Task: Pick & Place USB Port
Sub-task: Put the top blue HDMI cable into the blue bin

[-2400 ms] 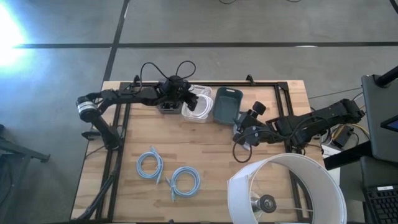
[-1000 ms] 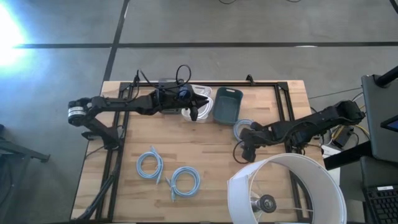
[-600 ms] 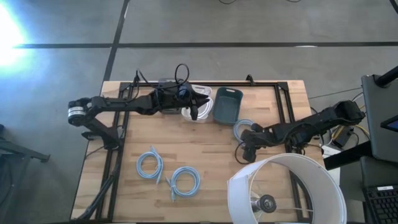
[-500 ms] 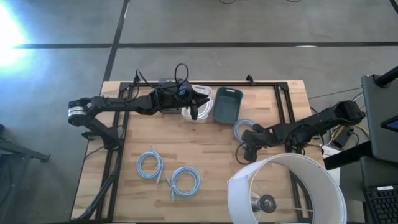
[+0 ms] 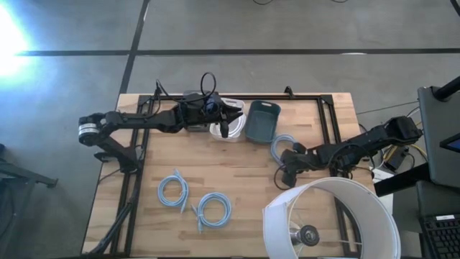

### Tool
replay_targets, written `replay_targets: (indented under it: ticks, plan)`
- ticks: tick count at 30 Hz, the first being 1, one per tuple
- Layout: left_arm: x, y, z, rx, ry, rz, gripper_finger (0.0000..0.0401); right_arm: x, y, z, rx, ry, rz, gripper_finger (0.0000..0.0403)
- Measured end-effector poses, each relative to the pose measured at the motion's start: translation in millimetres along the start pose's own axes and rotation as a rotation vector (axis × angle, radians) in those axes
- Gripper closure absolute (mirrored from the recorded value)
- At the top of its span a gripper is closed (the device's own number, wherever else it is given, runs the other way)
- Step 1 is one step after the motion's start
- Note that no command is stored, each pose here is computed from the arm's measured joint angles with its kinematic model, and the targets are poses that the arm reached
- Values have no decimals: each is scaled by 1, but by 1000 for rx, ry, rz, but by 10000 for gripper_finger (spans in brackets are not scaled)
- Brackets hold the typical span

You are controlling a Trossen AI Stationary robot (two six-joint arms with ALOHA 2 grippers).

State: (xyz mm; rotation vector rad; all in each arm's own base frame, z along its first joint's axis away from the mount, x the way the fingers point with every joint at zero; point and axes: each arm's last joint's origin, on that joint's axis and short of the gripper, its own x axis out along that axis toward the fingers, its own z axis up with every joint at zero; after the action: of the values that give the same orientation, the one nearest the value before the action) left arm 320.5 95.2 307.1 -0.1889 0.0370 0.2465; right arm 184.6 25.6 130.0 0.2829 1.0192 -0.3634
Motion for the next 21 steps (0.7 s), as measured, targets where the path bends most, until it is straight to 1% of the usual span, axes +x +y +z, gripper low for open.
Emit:
replay_targets:
  ticks: [5, 10, 13, 21]
  plan:
    - [0, 0, 0, 2, -1, 0, 311, 2, -2, -6, 1, 47, 23, 308]
    - [0, 0, 0, 15, -4, -1, 311, 2, -1, -5, 3, 48, 38, 363]
    - [0, 0, 0, 26, -4, -1, 311, 1, 0, -3, 3, 46, 45, 387]
    - [0, 0, 0, 27, -4, -1, 311, -8, 8, 8, 0, 74, 114, 395]
